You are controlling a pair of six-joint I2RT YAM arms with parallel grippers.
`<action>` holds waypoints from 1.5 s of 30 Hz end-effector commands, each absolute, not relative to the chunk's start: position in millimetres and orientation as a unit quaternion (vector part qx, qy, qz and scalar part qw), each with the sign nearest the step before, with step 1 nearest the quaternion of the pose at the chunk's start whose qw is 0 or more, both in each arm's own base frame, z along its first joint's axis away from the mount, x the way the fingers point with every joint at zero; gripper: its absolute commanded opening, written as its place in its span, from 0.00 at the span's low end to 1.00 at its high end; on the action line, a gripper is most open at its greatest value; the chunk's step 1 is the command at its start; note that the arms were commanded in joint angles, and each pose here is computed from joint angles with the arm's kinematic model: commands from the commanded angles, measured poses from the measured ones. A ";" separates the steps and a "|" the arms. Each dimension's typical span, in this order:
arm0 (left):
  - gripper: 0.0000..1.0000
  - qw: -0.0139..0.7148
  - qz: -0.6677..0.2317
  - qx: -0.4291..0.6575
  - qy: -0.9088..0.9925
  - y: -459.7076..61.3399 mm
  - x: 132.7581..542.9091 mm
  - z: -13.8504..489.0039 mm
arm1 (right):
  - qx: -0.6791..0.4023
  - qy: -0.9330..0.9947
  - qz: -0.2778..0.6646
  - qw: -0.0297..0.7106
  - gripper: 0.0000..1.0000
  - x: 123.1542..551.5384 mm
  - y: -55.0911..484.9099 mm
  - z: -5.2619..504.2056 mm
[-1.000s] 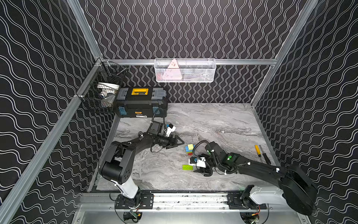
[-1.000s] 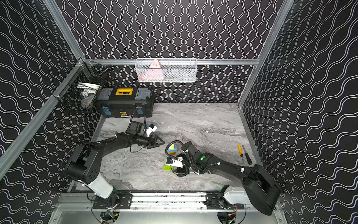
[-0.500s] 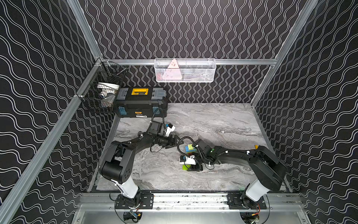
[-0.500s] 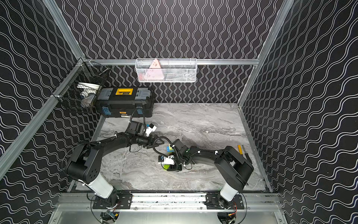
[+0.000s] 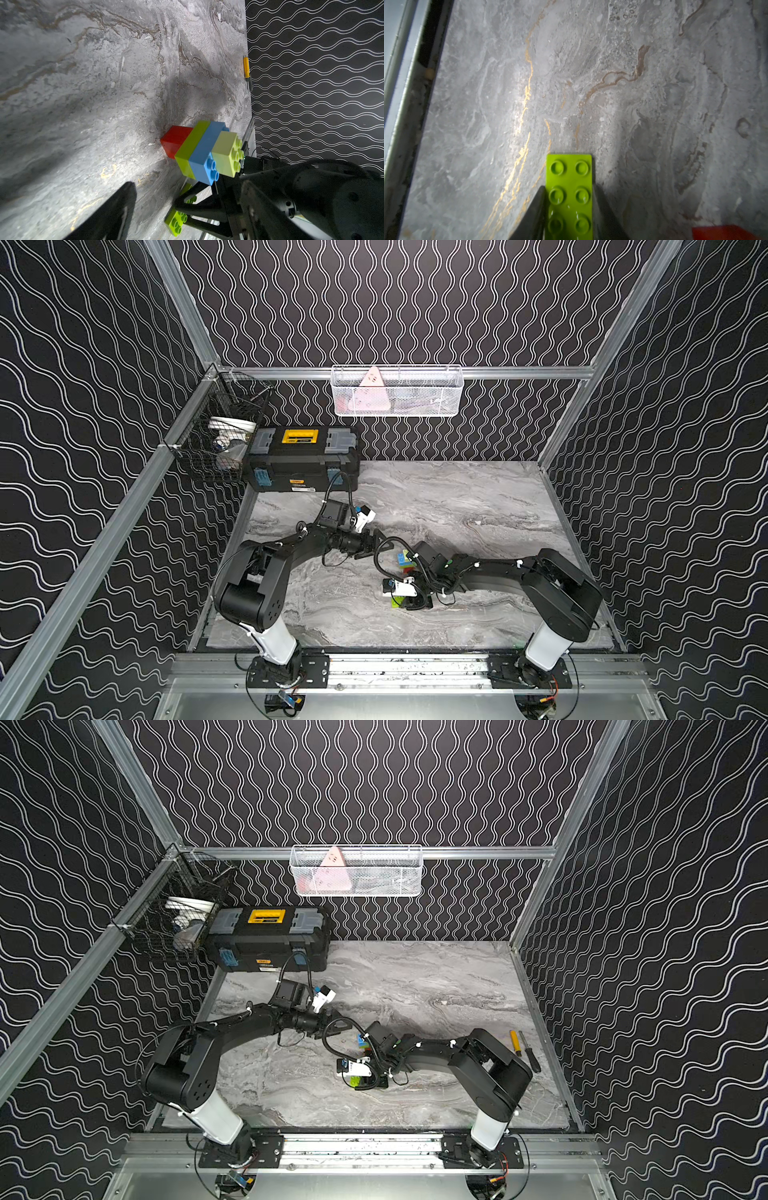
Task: Assemble a carrot with lego
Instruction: Pick up the lego brick from the center of the board, then assemble the lego brick with the lego brick.
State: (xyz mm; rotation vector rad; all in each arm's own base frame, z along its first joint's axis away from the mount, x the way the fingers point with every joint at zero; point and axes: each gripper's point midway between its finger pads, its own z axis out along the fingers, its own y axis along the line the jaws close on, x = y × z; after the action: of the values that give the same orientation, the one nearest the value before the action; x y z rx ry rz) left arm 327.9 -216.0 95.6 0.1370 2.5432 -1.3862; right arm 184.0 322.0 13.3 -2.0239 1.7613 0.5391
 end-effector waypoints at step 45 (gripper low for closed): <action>0.89 0.111 -0.518 0.105 0.841 -258.5 308.4 124.2 | -0.739 0.598 0.225 0.213 0.25 283.3 299.9 114.3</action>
State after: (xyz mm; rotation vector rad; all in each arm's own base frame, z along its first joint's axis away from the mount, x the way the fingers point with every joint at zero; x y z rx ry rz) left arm 303.9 -254.9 122.9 0.2881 2.4951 -1.5316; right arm 284.7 299.6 118.0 -2.0368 1.6599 0.6303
